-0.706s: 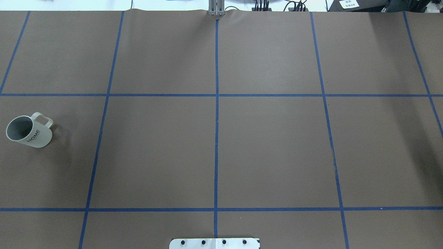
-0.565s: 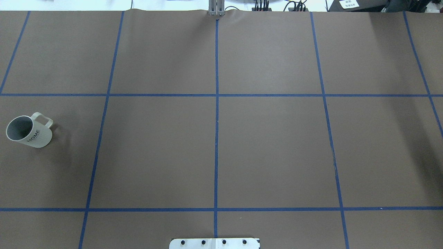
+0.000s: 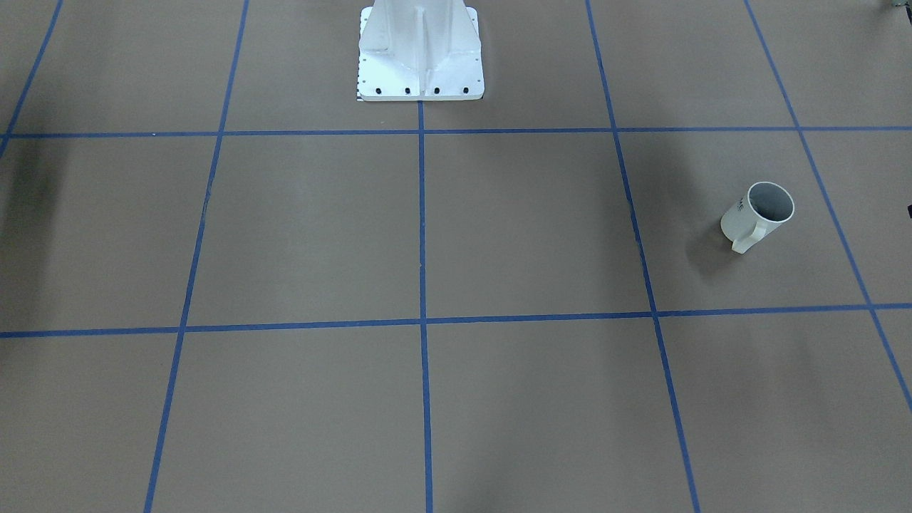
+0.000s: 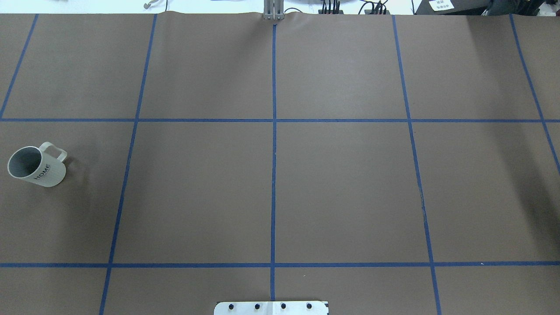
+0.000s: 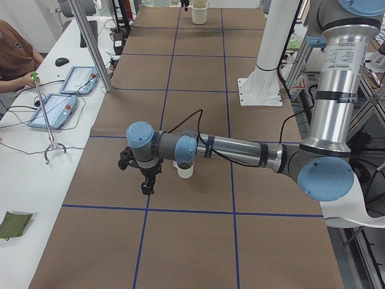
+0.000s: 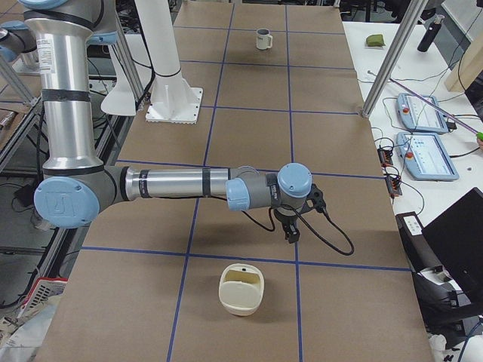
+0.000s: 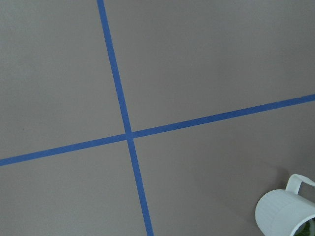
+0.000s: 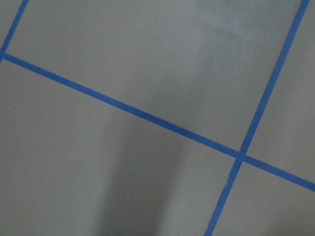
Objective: Left arm hands cup to right arm to dump lemon
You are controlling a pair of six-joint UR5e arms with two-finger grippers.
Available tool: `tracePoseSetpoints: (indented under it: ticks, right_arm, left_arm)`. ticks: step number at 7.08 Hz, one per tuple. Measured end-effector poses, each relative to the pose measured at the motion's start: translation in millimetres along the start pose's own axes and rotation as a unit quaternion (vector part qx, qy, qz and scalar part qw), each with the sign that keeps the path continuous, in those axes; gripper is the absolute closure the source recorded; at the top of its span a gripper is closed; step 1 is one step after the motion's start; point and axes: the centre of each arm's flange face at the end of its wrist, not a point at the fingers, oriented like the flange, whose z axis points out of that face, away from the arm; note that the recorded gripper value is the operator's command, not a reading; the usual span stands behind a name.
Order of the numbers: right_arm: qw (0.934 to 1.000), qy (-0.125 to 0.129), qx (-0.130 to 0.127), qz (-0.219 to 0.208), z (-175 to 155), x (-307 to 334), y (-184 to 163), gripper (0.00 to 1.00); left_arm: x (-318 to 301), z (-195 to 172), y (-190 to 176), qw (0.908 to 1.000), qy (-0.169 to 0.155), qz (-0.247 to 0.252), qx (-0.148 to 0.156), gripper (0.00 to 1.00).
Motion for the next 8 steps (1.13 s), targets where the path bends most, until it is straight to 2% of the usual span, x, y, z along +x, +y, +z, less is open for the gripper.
tracePoseSetpoints:
  ticks: [3, 5, 8]
  right_arm:
    - [0.9998, -0.001, 0.001, -0.018, 1, -17, -20, 0.0]
    - [0.9996, 0.001, -0.002, -0.027, 7, -33, -37, 0.0]
    - [0.9995, 0.007, -0.006, -0.029, 13, -42, -45, 0.0]
  left_arm:
    - [5, 1, 11, 0.9998, 0.008, -0.011, 0.015, 0.0]
    - [41, 7, 14, 0.9989, 0.019, -0.04, 0.017, 0.0]
    - [74, 31, 23, 0.9993, 0.025, -0.028, 0.01, 0.0]
